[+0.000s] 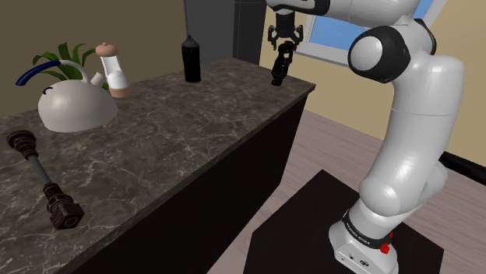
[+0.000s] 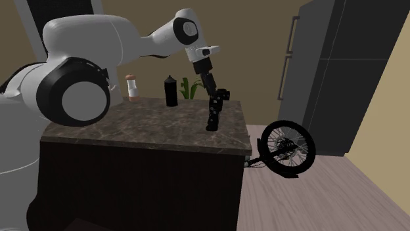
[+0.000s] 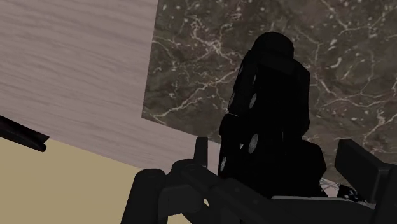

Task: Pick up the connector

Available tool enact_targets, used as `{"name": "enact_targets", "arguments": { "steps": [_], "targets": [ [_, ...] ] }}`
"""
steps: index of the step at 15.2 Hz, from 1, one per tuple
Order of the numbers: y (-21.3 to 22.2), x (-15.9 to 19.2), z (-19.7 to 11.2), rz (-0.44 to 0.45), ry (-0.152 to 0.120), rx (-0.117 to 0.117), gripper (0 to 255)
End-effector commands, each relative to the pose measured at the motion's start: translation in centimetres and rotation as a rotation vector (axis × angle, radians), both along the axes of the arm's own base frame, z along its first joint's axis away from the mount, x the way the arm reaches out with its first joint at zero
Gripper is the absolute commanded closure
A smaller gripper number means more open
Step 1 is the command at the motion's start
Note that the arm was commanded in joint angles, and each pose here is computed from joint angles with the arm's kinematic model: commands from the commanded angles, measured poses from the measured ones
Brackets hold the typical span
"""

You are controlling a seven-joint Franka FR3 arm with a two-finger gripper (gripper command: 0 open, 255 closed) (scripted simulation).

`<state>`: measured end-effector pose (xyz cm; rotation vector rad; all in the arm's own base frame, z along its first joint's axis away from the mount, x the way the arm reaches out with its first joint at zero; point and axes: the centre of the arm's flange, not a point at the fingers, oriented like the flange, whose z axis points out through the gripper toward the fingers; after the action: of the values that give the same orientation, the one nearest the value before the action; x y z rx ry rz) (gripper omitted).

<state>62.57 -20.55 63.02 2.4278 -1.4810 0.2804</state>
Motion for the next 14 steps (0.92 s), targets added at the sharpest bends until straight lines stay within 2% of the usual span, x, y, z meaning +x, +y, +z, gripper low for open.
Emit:
{"name": "enact_targets", "arguments": {
  "steps": [1, 4, 5, 14],
  "targets": [
    [0.03, 0.03, -1.11, 0.0, -0.001, 0.0, 0],
    [0.03, 0.03, -1.41, 0.0, -0.001, 0.0, 0],
    [0.02, 0.04, -1.43, 0.0, -0.001, 0.0, 255],
    [0.03, 0.03, -1.41, 0.0, -0.001, 0.0, 255]
  ]
}}
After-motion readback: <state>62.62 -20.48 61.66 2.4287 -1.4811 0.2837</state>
